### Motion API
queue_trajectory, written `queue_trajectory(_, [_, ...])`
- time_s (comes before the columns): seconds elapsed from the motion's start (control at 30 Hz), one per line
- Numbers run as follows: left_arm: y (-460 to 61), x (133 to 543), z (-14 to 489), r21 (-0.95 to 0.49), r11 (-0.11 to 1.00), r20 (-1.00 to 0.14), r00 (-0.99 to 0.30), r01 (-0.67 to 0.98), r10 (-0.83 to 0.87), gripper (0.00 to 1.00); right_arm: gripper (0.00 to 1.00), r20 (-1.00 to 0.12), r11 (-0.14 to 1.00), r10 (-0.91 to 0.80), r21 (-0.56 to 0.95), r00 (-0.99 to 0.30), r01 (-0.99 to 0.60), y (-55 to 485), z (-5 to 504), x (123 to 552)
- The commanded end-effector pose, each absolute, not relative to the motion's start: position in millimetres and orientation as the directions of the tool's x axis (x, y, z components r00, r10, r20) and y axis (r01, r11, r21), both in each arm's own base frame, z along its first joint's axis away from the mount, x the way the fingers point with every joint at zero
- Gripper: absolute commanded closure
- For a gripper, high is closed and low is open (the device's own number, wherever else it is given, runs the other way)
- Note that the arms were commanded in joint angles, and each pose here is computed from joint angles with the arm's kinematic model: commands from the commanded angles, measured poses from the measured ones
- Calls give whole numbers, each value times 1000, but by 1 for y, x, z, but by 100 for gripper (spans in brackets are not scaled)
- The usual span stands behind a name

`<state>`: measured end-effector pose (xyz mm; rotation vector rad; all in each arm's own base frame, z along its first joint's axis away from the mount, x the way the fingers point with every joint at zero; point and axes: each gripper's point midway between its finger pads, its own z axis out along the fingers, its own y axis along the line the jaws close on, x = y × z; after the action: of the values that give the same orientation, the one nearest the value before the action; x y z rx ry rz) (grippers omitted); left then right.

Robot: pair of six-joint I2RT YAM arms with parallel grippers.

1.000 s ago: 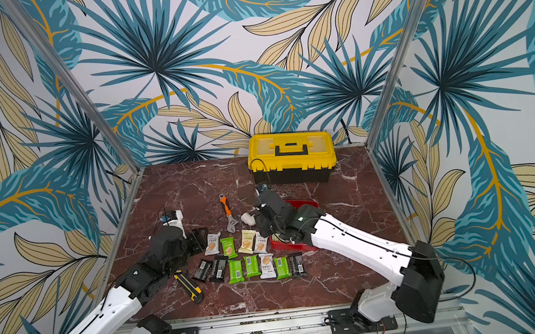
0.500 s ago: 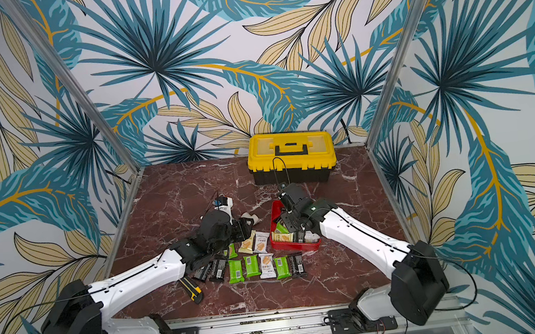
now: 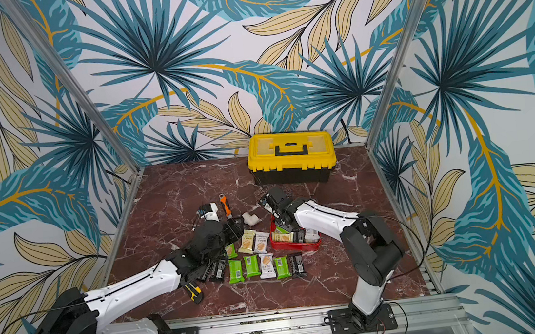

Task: Take the cookies out of the storage box
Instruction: Pick up the cookie from the storage box.

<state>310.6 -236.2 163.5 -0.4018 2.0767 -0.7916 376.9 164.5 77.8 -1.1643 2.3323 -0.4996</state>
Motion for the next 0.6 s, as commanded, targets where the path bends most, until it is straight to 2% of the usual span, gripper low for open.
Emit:
queue_trajectory(0.0, [-219,311,168,-678,735,-619,-514,-31,-593,42,50,-265,546,-832,-545,-488,-636,168,78,394])
queue_trajectory(0.57, [-201,304,168,-664,746,-639,-481,-51,-601,42,58,-198,509,-844,-586,-498,-630,159,51,416])
